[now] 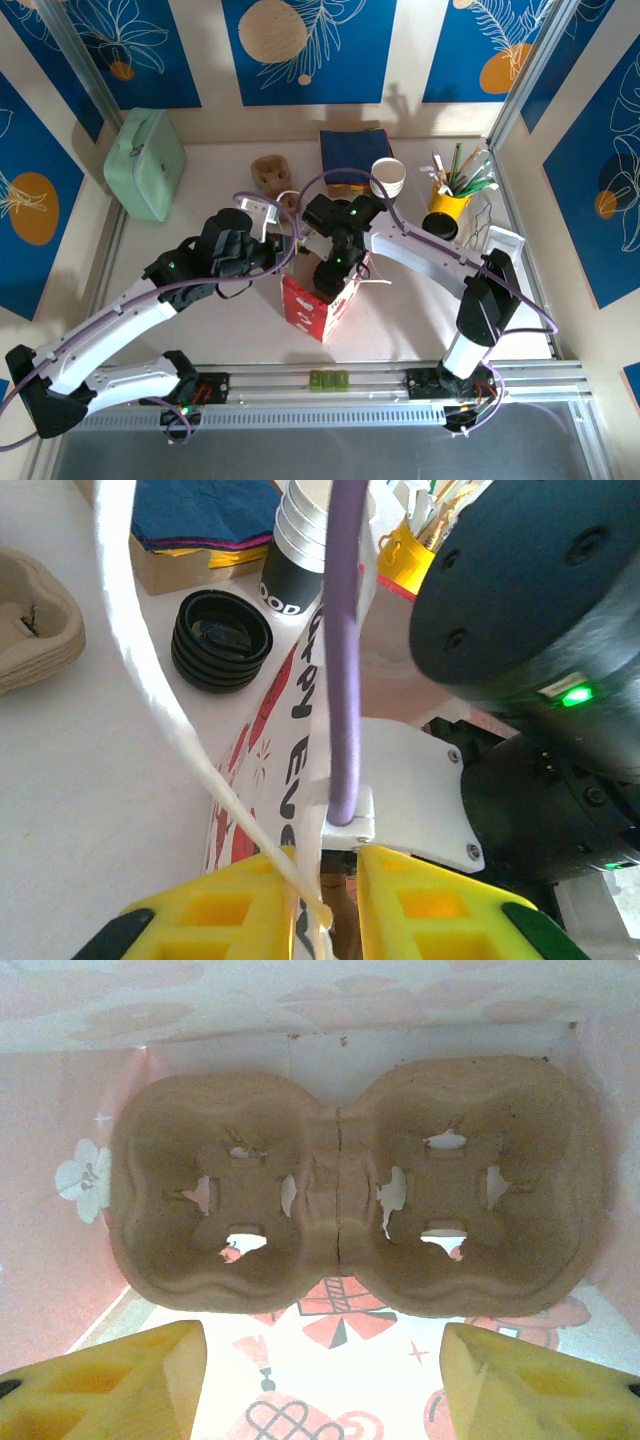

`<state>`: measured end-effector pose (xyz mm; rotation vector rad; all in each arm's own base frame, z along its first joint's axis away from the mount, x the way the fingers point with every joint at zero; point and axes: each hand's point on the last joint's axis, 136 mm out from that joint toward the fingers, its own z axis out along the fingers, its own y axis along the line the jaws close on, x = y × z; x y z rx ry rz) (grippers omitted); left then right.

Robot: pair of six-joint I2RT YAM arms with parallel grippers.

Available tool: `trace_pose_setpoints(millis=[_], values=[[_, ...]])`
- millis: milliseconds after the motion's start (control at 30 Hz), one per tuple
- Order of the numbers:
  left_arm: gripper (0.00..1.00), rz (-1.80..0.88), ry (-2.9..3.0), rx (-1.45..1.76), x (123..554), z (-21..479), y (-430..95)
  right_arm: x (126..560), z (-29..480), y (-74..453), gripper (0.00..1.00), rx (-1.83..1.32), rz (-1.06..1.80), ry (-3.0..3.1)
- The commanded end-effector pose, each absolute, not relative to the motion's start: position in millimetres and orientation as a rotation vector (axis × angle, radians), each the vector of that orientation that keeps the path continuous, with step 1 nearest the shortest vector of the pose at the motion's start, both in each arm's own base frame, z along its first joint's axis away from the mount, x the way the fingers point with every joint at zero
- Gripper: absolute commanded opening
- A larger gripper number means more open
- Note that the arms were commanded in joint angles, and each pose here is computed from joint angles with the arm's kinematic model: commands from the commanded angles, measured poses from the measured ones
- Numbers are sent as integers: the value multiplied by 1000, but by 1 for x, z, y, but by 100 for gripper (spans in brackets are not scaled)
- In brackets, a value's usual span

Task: Pack the takeout coffee

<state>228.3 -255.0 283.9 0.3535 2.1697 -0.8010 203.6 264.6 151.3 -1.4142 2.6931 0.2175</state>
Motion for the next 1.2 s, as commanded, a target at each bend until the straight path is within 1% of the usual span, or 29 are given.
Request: trace_pose_setpoints(millis=[0, 400, 633, 800, 933, 1000, 1067, 1167], values=[[23, -794, 2138, 361, 226, 296, -250, 208, 178, 268, 63, -1381, 244, 2620], [25, -784, 2124, 365, 224, 303, -246, 215, 208, 269, 63, -1336, 254, 2536], [27, -772, 2127, 378, 225, 300, -247, 218, 235, 266, 63, -1250, 278, 2486], [28, -765, 2132, 384, 226, 298, -248, 223, 258, 258, 66, -1158, 262, 2457], [29, -763, 2123, 398, 227, 299, -249, 228, 282, 250, 68, -1038, 271, 2444], [30, -754, 2120, 404, 227, 300, -248, 230, 295, 245, 72, -952, 285, 2449], [33, -739, 2116, 415, 228, 300, -247, 233, 309, 237, 75, -810, 296, 2472], [35, -701, 2112, 422, 229, 300, -243, 234, 323, 220, 76, -512, 332, 2543]])
